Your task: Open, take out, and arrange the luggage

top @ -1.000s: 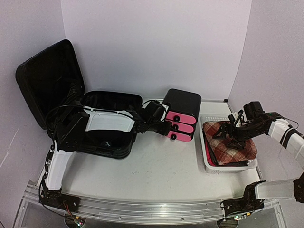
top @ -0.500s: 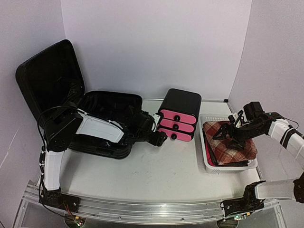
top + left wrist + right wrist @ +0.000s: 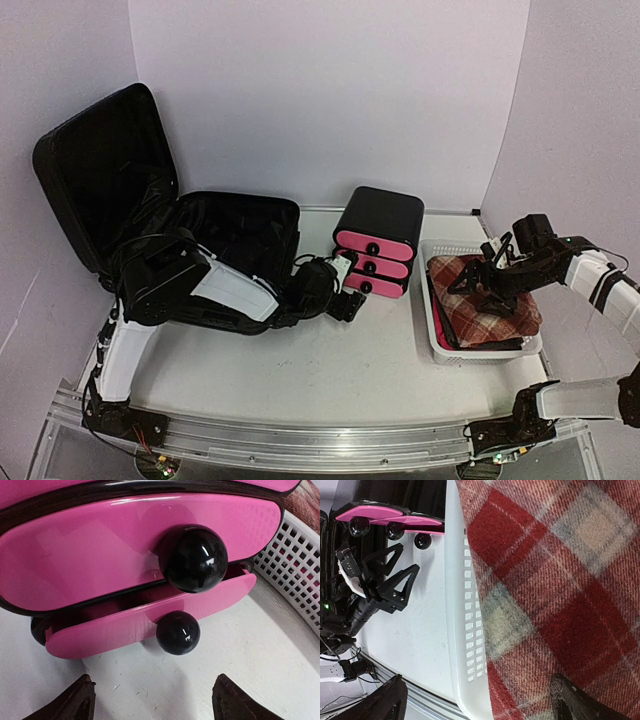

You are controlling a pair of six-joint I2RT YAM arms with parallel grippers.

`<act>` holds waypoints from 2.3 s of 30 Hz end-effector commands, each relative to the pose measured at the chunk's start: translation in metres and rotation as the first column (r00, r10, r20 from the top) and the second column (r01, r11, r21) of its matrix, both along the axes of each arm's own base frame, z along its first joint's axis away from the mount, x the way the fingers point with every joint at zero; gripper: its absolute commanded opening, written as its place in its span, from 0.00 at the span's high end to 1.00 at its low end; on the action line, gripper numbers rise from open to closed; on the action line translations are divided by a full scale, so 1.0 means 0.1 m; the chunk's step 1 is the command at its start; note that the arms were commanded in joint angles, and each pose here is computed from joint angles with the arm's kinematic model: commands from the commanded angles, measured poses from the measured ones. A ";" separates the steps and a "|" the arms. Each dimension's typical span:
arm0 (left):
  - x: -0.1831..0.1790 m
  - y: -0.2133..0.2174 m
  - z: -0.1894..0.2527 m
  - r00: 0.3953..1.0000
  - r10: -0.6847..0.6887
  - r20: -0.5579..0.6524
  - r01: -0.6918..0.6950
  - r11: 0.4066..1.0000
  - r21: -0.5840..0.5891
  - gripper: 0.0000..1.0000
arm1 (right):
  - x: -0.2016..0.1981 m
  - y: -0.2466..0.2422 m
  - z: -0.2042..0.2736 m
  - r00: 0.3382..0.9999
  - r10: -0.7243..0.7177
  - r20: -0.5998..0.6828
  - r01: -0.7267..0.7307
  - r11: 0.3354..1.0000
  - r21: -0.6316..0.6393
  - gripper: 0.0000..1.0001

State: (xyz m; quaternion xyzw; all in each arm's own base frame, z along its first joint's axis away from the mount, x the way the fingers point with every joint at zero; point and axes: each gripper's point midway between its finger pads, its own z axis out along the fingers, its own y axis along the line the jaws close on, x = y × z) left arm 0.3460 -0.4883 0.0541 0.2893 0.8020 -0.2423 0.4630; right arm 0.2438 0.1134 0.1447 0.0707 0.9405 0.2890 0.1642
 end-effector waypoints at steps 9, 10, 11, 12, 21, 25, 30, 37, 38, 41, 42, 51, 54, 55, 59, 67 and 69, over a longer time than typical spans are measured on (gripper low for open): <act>0.23 -0.30 0.31 0.982 0.046 0.185 -0.035 0.997 -0.061 0.23 | 0.05 0.03 0.12 0.999 0.019 0.050 -0.020 1.000 0.012 0.02; 0.24 -0.30 0.32 0.981 0.052 0.187 -0.041 0.997 -0.062 0.23 | 0.05 0.03 0.12 0.999 0.019 0.051 -0.019 1.000 0.012 0.02; 0.25 -0.31 0.31 0.980 0.054 0.191 -0.043 0.997 -0.060 0.24 | 0.05 0.03 0.13 0.998 0.020 0.053 -0.021 1.000 0.012 0.02; 0.26 -0.32 0.30 0.980 0.055 0.191 -0.044 0.997 -0.061 0.24 | 0.05 0.03 0.12 0.999 0.019 0.051 -0.020 1.000 0.012 0.02; 0.35 -0.38 0.26 0.980 0.099 0.173 -0.083 0.992 -0.096 0.29 | 0.04 0.03 0.13 0.998 0.018 0.053 -0.019 1.000 0.013 0.02; 0.39 -0.36 0.30 0.976 0.127 0.175 -0.109 0.988 -0.108 0.37 | 0.04 0.03 0.13 0.998 0.017 0.053 -0.018 1.000 0.013 0.02; 0.40 -0.36 0.37 0.975 0.138 0.177 -0.117 0.986 -0.121 0.53 | 0.04 0.03 0.13 0.998 0.017 0.053 -0.018 1.000 0.014 0.02; 0.36 -0.31 0.42 0.976 0.138 0.171 -0.117 0.985 -0.124 0.65 | 0.03 0.03 0.12 0.999 0.017 0.050 -0.018 1.000 0.014 0.02; 0.35 -0.30 0.42 0.976 0.135 0.170 -0.115 0.986 -0.123 0.66 | 0.03 0.03 0.12 0.999 0.018 0.049 -0.019 1.000 0.014 0.02; 0.31 -0.30 0.43 0.980 0.123 0.159 -0.103 0.987 -0.127 0.68 | 0.03 0.04 0.12 0.999 0.018 0.050 -0.019 1.000 0.014 0.02; 0.30 -0.29 0.43 0.981 0.123 0.149 -0.103 0.986 -0.134 0.67 | 0.03 0.04 0.12 0.999 0.018 0.050 -0.019 1.000 0.015 0.02; 0.39 -0.20 0.35 0.963 0.268 0.012 -0.257 0.934 -0.248 0.33 | 0.01 0.04 0.11 0.999 0.019 0.047 -0.020 1.000 0.021 0.02; 0.43 -0.23 0.34 0.958 0.286 -0.007 -0.277 0.922 -0.270 0.33 | 0.00 0.04 0.12 0.998 0.019 0.053 -0.021 1.000 0.023 0.02; 0.44 -0.26 0.35 0.960 0.280 -0.009 -0.272 0.921 -0.278 0.33 | 0.00 0.04 0.12 0.998 0.020 0.053 -0.021 1.000 0.023 0.02; 0.43 -0.33 0.31 0.961 0.275 -0.028 -0.271 0.916 -0.295 0.32 | -0.02 0.05 0.13 0.998 0.021 0.055 -0.023 0.999 0.027 0.02; 0.45 -0.37 0.27 0.957 0.288 -0.035 -0.284 0.910 -0.303 0.33 | -0.05 0.05 0.12 0.998 0.025 0.055 -0.027 0.999 0.031 0.02; 0.44 -0.39 0.25 0.958 0.281 -0.050 -0.283 0.908 -0.310 0.35 | -0.05 0.05 0.12 0.998 0.026 0.054 -0.027 0.999 0.032 0.02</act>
